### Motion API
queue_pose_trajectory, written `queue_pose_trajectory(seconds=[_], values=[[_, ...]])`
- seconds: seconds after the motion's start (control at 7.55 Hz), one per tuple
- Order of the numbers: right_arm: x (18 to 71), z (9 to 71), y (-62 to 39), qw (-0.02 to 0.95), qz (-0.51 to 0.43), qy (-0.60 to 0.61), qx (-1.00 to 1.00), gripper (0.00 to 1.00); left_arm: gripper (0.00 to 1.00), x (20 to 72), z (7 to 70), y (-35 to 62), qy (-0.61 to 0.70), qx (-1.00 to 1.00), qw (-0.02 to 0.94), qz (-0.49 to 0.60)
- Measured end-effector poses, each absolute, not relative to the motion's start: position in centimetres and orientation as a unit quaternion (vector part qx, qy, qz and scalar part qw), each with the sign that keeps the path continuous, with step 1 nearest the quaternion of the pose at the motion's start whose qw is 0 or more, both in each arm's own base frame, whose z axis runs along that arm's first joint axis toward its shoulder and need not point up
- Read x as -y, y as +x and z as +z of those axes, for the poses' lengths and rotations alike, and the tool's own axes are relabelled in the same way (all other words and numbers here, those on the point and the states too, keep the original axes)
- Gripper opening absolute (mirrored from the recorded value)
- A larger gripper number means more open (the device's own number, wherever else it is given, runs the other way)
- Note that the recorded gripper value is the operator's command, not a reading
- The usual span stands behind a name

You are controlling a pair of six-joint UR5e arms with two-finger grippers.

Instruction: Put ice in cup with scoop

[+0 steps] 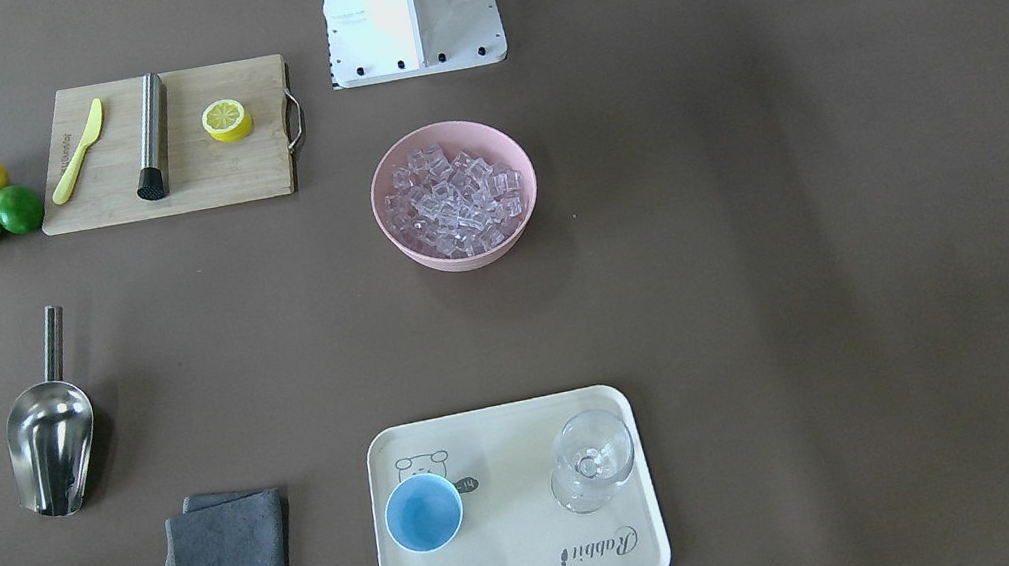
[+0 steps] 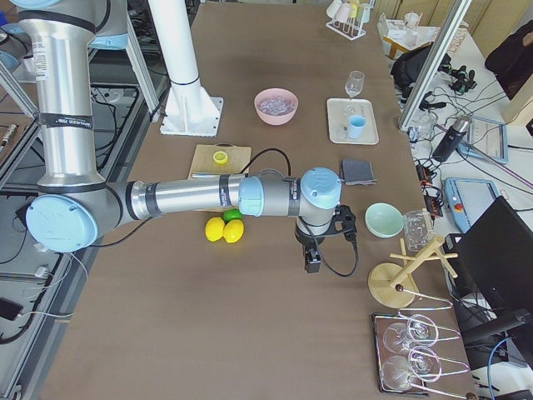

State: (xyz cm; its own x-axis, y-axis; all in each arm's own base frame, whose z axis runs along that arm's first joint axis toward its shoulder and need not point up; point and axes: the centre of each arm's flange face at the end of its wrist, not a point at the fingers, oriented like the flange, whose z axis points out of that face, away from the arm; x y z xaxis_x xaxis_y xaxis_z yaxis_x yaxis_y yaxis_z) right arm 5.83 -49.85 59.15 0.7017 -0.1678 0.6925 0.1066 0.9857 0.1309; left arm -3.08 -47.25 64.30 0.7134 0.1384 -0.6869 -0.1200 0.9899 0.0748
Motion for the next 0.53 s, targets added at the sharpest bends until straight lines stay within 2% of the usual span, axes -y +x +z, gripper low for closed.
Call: queue_pose_trajectory(seconds=[0.53], values=[[49.6, 55.0, -0.8, 0.914, -0.021, -0.005, 0.404, 1.0, 0.98, 51.0, 59.6, 4.1, 0.033, -0.393, 0.907, 0.149]])
